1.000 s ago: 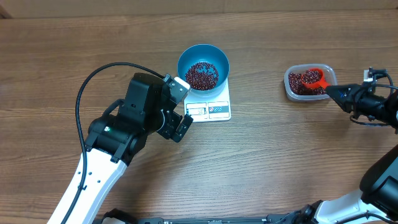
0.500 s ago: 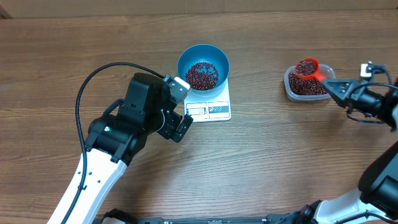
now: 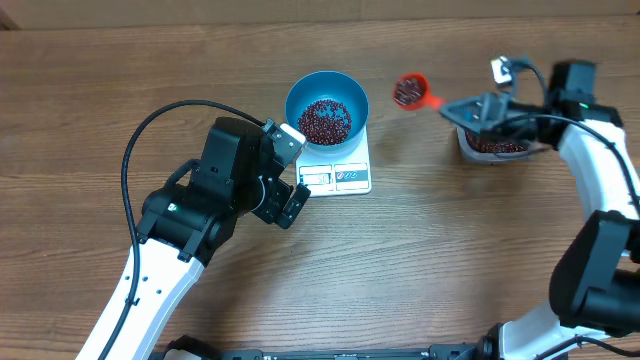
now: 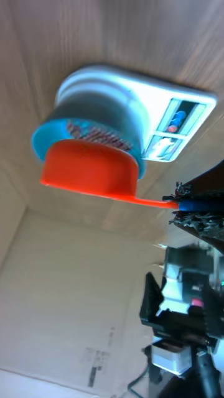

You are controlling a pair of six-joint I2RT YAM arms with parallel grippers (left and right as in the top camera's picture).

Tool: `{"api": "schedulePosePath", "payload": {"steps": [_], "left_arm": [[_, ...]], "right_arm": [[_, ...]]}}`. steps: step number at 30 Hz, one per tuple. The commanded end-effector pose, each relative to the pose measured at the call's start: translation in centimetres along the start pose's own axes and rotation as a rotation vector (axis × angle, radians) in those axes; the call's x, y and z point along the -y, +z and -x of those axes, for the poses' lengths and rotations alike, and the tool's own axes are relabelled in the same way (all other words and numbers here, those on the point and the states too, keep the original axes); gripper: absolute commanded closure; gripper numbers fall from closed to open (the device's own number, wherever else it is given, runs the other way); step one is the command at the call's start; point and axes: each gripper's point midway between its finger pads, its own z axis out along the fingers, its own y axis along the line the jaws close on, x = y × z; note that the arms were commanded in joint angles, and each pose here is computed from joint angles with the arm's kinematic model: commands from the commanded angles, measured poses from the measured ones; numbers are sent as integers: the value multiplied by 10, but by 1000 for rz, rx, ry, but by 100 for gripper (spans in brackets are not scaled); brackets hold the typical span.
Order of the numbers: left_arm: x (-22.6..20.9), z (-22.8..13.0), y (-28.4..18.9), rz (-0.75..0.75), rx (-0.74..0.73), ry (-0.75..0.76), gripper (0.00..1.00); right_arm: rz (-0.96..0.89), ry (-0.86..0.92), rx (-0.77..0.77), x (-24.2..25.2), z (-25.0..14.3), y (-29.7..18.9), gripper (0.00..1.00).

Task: Scoop item into bowl and weigh 150g on scale
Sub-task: 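Carry filled scoop with right gripper over the blue bowl, then tilt scoop with right gripper to pour beans into bowl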

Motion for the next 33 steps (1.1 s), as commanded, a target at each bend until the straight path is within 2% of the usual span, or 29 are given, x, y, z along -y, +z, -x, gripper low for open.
{"api": "schedulePosePath", "payload": {"steps": [1,9,22,28,33], "left_arm": [[0,10,-8,-7,39,14,1],[0,10,-8,-7,39,14,0],[0,10,-8,-7,39,14,0],[0,10,-8,-7,39,14,0],[0,10,-8,-7,39,14,0]], "right_arm": [[10,-10,-6,-37,14,23,96],[-79,-86,13,-47,20,74,96],[-268,-220,-13,-38,0,118,96],[-379,-279,-13,-31,-6,128,96],[-404,-328,4,-37,-3,123,96]]}}
